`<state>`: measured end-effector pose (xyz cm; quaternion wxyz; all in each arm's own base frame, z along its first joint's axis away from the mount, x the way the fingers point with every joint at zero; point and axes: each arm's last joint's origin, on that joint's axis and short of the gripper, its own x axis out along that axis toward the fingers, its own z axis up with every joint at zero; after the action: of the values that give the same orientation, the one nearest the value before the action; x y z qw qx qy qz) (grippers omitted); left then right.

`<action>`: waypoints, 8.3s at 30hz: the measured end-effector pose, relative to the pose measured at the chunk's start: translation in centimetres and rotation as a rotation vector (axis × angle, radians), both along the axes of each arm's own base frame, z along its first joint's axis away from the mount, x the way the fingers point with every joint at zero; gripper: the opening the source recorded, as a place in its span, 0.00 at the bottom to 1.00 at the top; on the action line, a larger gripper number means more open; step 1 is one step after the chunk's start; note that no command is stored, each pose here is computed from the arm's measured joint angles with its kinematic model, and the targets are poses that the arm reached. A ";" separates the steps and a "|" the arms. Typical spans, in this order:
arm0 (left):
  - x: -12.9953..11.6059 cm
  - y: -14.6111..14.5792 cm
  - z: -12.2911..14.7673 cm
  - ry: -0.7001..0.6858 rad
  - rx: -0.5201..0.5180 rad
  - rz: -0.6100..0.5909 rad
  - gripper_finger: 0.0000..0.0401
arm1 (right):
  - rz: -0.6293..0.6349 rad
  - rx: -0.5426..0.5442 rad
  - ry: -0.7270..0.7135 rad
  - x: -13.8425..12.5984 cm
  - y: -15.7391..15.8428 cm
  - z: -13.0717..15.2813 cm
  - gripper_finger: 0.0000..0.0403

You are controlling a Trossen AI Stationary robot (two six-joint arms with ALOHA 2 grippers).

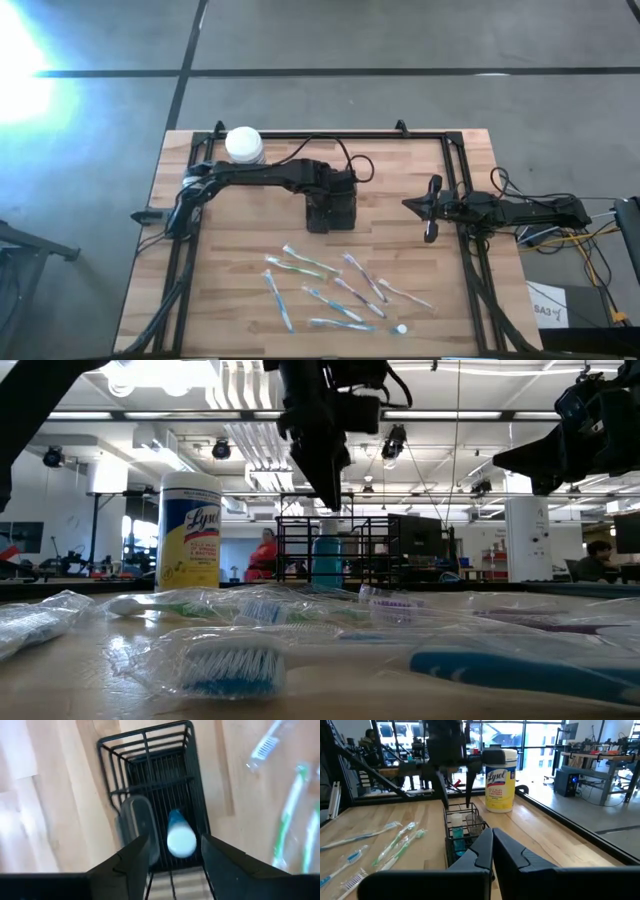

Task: Pick & Place toothbrushing station
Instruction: Put the blue mouthwash into the wire organizer

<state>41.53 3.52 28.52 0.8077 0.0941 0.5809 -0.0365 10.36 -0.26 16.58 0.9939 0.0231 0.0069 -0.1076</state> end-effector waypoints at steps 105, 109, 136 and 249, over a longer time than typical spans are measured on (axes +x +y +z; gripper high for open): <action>-30.5 -2.8 -11.8 -1.241 -0.196 0.122 0.01 | 0.366 -0.104 0.151 2.2 2.2 14.7 0.02; -30.5 -2.7 -11.8 -1.242 -0.191 0.130 0.03 | 0.458 -0.129 0.276 3.5 3.7 17.2 0.02; -30.5 -2.7 -12.2 -1.197 -0.240 0.172 0.05 | 0.524 0.151 1.026 10.6 18.7 17.8 0.24; -30.5 -2.9 -12.8 -1.126 -0.233 0.118 0.04 | 0.502 -0.137 0.640 9.1 19.1 19.6 0.23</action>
<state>10.99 0.65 15.71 0.9980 -0.0232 0.0580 0.0004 19.42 18.83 36.21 0.9362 -0.0800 0.3139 0.1364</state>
